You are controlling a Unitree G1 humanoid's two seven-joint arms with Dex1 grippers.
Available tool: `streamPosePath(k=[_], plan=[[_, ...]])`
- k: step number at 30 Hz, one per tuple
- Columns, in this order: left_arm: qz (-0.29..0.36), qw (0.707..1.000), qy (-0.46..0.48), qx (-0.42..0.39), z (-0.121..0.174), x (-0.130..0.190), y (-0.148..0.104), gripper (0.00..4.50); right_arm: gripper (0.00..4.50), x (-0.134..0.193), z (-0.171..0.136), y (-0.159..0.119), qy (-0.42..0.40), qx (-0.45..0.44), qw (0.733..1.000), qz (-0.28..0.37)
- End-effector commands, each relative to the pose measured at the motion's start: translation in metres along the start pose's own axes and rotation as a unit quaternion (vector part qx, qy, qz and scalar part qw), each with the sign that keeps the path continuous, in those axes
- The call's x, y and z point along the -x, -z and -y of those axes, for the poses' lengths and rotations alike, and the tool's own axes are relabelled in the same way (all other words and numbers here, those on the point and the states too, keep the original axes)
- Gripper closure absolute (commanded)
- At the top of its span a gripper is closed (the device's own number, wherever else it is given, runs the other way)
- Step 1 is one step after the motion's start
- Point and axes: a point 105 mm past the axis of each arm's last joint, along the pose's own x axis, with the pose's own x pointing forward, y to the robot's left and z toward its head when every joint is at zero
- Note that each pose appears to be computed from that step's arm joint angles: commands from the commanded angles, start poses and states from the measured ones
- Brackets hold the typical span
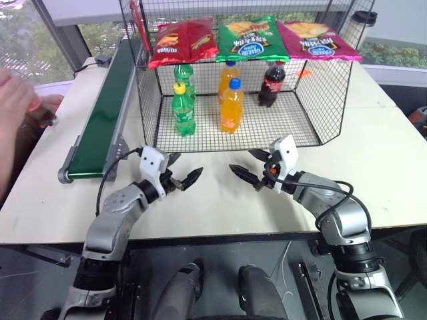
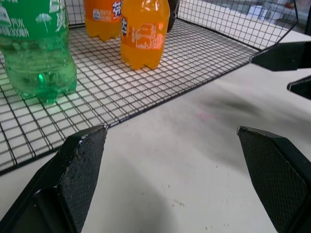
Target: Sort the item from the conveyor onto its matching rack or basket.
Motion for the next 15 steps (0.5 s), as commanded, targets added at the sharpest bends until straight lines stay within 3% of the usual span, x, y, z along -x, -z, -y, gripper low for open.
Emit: streamPosePath(k=[1,15], plan=[[0.031,0.999,0.006,-0.014,0.0033,0.0028,-0.0148,0.00,0.03,0.0008,-0.0059,-0.0149,-0.013,0.015,1.000,0.024],[0.020,1.000,0.004,-0.023,0.0053,0.0047,-0.0087,0.00,0.03,0.0032,-0.0078,-0.0167,-0.017,0.017,0.999,0.025]])
